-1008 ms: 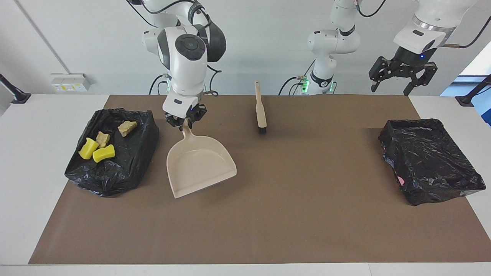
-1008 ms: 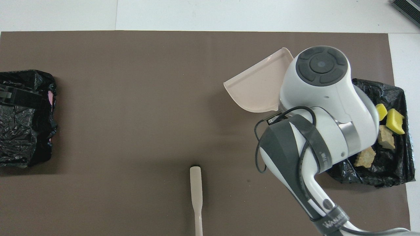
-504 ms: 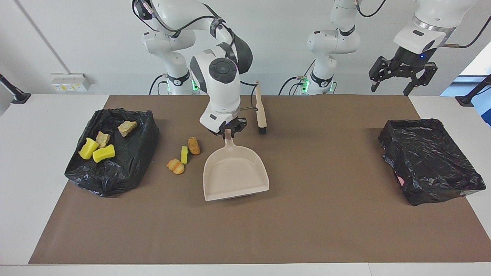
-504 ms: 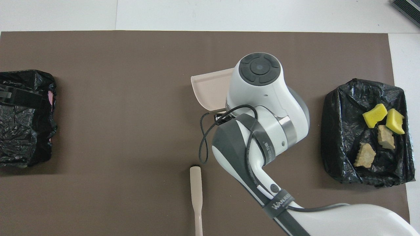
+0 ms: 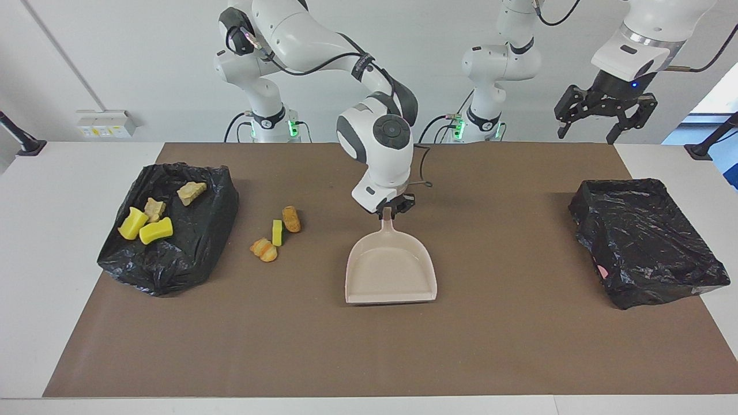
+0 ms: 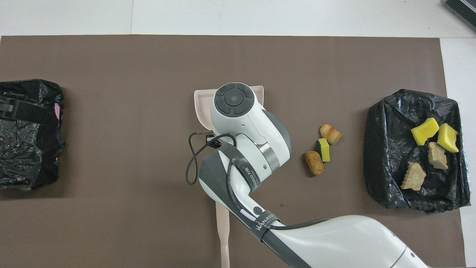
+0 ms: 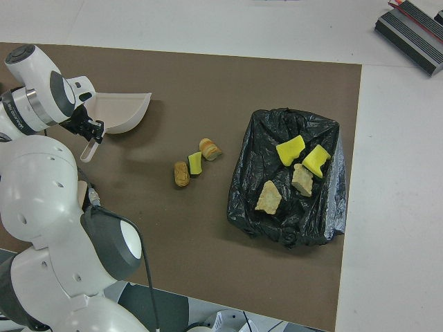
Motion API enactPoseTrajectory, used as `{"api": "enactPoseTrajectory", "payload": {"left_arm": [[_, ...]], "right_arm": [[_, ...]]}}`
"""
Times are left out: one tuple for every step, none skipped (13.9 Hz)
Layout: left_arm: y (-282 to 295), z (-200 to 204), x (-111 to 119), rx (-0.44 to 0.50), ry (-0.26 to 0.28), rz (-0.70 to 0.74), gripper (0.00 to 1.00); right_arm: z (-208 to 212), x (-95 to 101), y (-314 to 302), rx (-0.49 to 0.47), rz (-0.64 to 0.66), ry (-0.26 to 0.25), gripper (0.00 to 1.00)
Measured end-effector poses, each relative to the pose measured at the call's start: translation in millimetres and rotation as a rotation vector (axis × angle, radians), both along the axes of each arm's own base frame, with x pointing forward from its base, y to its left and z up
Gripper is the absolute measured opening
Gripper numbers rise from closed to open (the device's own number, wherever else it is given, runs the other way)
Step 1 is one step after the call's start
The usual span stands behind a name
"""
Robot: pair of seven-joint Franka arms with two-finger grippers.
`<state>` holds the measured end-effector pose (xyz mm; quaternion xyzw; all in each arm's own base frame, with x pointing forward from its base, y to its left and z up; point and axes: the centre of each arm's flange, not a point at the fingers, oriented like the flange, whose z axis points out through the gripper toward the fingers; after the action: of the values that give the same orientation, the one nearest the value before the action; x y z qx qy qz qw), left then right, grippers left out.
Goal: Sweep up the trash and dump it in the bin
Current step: 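Carry the emptied dustpan with the right gripper toward the remaining debris, then set the dustpan down on the mat and release the right gripper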
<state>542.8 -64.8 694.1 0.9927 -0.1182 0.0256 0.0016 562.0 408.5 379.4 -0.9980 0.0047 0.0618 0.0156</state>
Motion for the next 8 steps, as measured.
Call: {"api": "enactPoseTrajectory", "payload": {"left_arm": [[0.0, 0.0, 0.0, 0.0, 0.0, 0.0, 1.0], [0.0, 0.0, 0.0, 0.0, 0.0, 0.0, 1.0], [0.0, 0.0, 0.0, 0.0, 0.0, 0.0, 1.0], [0.0, 0.0, 0.0, 0.0, 0.0, 0.0, 1.0], [0.0, 0.0, 0.0, 0.0, 0.0, 0.0, 1.0], [0.0, 0.0, 0.0, 0.0, 0.0, 0.0, 1.0], [0.0, 0.0, 0.0, 0.0, 0.0, 0.0, 1.0], [0.0, 0.0, 0.0, 0.0, 0.0, 0.0, 1.0]], "right_arm": [[-3.2, -1.7, 6.5, 0.006, -0.009, -0.007, 0.31], [-5.9, -3.4, 11.6, 0.009, -0.016, -0.011, 0.31], [-7.9, -4.1, 14.6, 0.013, -0.017, -0.014, 0.31], [-9.9, -4.5, 15.9, 0.015, -0.016, -0.012, 0.31], [-12.4, -4.9, 16.7, 0.016, -0.017, -0.007, 0.31], [-14.6, -4.2, 16.4, 0.02, -0.021, -0.002, 0.31], [-15.3, -2.7, 16.8, 0.036, -0.032, -0.001, 0.31], [-14.5, -0.5, 18.6, 0.068, -0.049, -0.002, 0.31]]}}
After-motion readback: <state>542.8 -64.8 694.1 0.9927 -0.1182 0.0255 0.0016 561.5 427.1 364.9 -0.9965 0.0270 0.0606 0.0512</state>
